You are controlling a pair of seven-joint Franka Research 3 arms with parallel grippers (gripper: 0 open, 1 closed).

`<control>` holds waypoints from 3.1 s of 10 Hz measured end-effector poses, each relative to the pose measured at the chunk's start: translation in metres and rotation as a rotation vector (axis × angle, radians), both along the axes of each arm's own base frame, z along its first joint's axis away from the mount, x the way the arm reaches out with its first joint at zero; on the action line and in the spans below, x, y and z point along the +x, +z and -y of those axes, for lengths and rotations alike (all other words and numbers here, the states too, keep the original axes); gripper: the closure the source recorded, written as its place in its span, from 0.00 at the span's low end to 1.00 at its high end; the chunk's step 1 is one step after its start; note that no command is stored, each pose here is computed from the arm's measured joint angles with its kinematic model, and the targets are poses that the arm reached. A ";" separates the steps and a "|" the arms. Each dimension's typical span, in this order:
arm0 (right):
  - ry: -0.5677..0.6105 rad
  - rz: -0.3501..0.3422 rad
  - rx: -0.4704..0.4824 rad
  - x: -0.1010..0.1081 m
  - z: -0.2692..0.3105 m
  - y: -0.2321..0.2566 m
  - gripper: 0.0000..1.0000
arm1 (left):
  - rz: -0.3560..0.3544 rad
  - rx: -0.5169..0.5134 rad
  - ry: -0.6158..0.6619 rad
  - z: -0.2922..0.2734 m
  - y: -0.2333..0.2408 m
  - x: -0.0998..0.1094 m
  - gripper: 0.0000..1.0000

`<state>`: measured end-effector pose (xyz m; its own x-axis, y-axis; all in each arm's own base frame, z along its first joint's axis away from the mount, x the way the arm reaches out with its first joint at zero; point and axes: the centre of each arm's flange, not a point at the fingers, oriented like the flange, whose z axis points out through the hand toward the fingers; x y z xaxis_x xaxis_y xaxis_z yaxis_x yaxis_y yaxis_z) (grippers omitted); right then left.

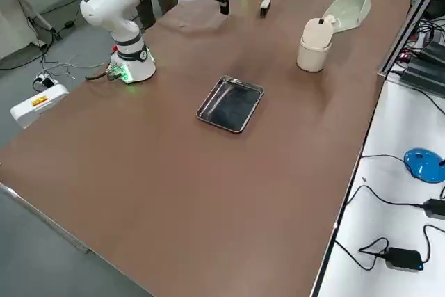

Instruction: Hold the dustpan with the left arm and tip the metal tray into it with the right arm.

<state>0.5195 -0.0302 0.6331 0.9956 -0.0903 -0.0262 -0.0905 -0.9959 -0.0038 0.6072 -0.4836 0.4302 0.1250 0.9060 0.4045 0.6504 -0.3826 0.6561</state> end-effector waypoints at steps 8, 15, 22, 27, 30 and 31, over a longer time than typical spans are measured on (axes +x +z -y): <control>-0.043 -0.008 0.000 -0.003 0.003 0.008 0.00 | 0.011 0.061 0.002 0.012 0.002 -0.014 0.68; -0.047 0.012 -0.006 -0.001 0.005 0.009 0.00 | 0.066 0.118 -0.011 0.019 0.004 -0.020 0.68; -0.047 0.025 -0.007 0.005 0.006 0.006 0.00 | 0.123 0.160 -0.046 0.033 0.008 -0.029 0.68; -0.046 0.021 -0.007 0.007 0.005 0.003 0.00 | 0.128 0.100 -0.006 0.023 0.030 -0.020 0.68; -0.047 0.028 -0.007 0.009 0.006 0.002 0.00 | 0.052 -0.026 0.142 -0.070 0.078 0.023 0.68; -0.047 0.028 -0.007 0.009 0.006 0.002 0.00 | 0.008 -0.052 0.173 -0.097 0.080 0.020 0.68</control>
<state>0.5286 -0.0360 0.6351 0.9905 -0.1374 0.0020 -0.1374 -0.9905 0.0002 0.6277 -0.3870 0.5103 -0.0380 0.9332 0.3573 0.6982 -0.2310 0.6776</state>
